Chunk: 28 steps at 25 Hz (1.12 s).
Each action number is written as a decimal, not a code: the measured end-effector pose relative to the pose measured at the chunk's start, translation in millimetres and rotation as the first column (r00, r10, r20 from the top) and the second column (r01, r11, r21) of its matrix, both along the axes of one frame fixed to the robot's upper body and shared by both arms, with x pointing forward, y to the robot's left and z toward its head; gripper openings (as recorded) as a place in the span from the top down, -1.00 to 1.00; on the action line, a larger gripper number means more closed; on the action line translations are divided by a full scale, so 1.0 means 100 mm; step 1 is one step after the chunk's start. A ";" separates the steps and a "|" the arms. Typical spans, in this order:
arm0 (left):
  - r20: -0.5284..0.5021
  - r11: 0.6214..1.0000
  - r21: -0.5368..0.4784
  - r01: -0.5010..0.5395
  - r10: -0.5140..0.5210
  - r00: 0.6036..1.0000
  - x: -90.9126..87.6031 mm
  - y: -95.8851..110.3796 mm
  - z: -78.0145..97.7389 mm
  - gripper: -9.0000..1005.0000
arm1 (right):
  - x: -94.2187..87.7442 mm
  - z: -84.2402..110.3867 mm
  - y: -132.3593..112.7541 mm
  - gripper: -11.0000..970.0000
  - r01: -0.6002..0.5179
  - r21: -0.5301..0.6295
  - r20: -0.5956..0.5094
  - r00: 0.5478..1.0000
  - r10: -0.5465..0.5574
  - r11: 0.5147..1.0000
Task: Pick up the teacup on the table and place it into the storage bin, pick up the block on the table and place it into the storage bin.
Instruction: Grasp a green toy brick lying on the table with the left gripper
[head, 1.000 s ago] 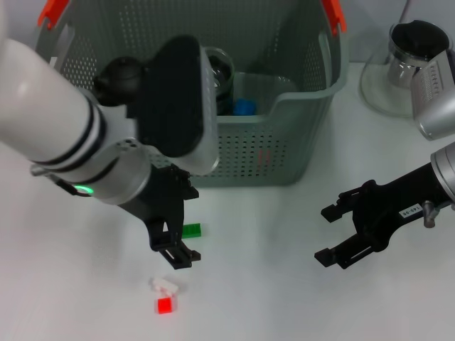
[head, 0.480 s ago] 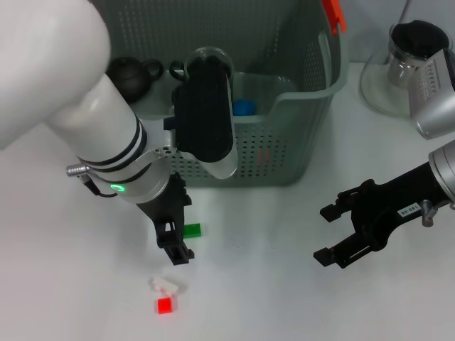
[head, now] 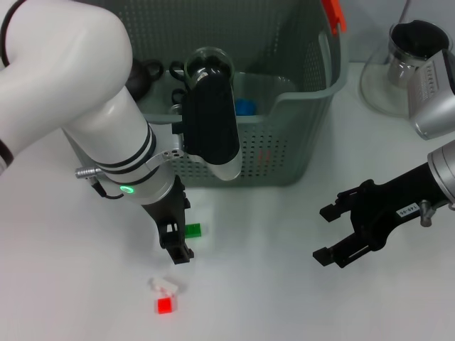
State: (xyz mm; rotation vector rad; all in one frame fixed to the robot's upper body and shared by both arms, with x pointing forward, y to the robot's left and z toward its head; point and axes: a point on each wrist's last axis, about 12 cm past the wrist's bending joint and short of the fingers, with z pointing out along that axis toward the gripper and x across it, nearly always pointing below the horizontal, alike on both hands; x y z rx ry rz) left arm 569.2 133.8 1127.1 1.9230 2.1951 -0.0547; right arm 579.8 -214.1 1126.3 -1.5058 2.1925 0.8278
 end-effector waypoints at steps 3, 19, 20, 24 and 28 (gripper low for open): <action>-0.002 1.000 0.001 0.001 -0.001 1.000 0.01 -0.01 -0.01 -0.77 | 0.00 0.00 0.00 -0.95 0.000 0.000 0.001 1.000 0.000 1.000; 0.023 1.000 0.012 0.017 -0.018 1.000 0.05 -0.07 -0.12 -0.38 | 0.01 0.00 0.00 -0.95 0.003 -0.001 0.003 1.000 -0.003 1.000; 0.022 1.000 0.012 0.017 -0.017 1.000 0.05 -0.07 -0.13 -0.37 | 0.01 0.00 0.00 -0.95 0.003 -0.001 0.003 1.000 -0.003 1.000; 0.020 1.000 0.012 0.016 -0.016 1.000 0.05 -0.07 -0.14 -0.33 | 0.01 0.00 0.00 -0.95 0.004 0.001 0.006 1.000 -0.004 1.000; 0.020 1.000 0.011 0.015 -0.016 1.000 0.05 -0.07 -0.14 -0.28 | 0.02 0.00 0.00 -0.95 0.008 -0.002 0.012 1.000 -0.007 1.000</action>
